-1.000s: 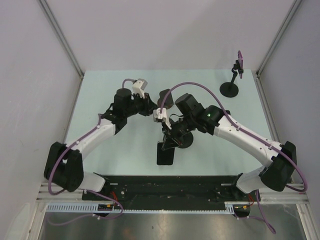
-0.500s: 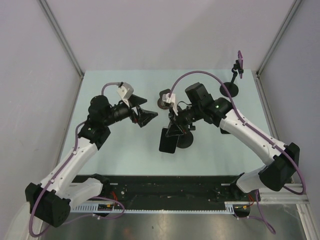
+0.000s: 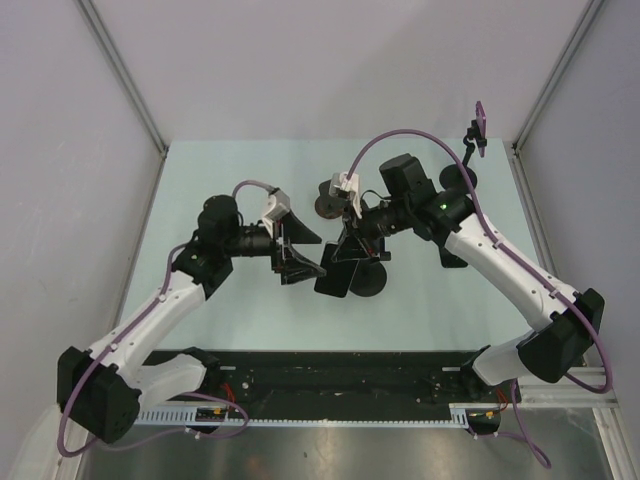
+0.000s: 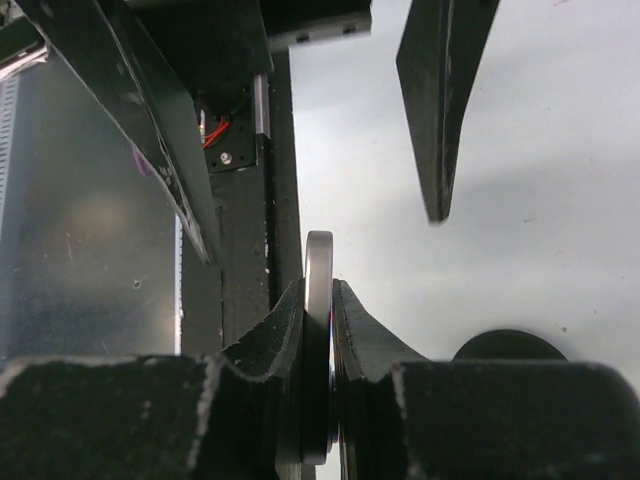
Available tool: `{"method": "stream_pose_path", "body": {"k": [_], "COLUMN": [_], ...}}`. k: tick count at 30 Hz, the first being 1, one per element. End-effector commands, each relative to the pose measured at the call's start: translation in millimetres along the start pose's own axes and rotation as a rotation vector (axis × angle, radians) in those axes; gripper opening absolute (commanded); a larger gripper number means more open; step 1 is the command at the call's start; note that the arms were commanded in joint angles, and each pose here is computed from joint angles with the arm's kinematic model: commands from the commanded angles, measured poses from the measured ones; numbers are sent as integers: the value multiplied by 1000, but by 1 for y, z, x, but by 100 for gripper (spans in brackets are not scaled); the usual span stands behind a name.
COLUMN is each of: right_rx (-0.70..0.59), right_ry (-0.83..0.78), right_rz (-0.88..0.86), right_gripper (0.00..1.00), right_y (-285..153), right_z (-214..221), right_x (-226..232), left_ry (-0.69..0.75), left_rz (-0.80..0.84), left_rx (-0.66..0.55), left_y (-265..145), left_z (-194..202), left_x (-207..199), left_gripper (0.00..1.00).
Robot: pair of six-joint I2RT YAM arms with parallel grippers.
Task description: Remove the phone from the phone stand
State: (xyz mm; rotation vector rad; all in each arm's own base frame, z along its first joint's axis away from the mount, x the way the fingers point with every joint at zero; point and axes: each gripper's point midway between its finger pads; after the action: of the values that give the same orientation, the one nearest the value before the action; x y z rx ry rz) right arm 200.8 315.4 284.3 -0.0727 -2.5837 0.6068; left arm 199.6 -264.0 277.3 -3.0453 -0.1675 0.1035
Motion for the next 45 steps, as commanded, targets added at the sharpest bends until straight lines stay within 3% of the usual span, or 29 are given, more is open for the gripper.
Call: {"method": "stream_pose_path", "body": {"k": [1, 13, 16, 17, 18, 21, 22, 27, 30, 33, 37, 42, 45], "right_rx": [-113, -96, -95, -96, -100, -129, -140, -210, -265, -369, -507, -537, -519], "right_ry": [-91, -85, -79, -75, -78, -84, -87, -98, -87, -49, 14, 85, 96], "right_rz": [-72, -109, -100, -85, -77, -36, -25, 54, 114, 226, 434, 635, 656], "right_gripper": [0, 0, 0, 0, 2, 19, 30, 55, 83, 98, 100, 100, 100], "right_y": [-15, -6, -6, -6, -7, -14, -17, -32, -42, -51, -62, -53, -36], "right_z": [-40, -37, -37, -37, -38, -44, -47, -61, -71, -86, -100, -95, -90], "right_x": [31, 38, 36, 34, 34, 33, 33, 31, 30, 17, -3, -24, -21], "left_ry": [11, -56, -51, -52, -49, -42, -37, -47, -45, -43, -102, -266, -375], "left_rz": [126, 198, 185, 178, 161, 103, 89, 36, -26, -142, -353, -586, -658], "left_rx": [2, 36, 34, 32, 32, 34, 33, 29, 16, 0, -52, -166, -235], "left_y": [11, 29, 30, 30, 31, 31, 31, 32, 31, 28, 19, 3, -5], "left_z": [0, 9, 7, 4, 4, 3, 3, 0, -7, -14, -28, -44, -48], "left_x": [-20, -23, -19, -18, -15, -6, -4, 3, 12, 28, 59, 89, 95], "left_gripper": [95, 59, 39, 28, 22, 4, 1, 0, 0, 0, 1, 0, 1]}}
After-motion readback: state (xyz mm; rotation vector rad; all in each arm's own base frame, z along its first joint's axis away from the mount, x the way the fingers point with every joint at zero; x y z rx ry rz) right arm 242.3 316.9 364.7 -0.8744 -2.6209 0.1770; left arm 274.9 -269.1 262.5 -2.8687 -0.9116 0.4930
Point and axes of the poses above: each gripper's point midway between its finger pads, its own y axis out along the fingers, its own x axis along the line the jaws close on, z = x × y, and after that the axes turned 12 degrees about y, right-handed
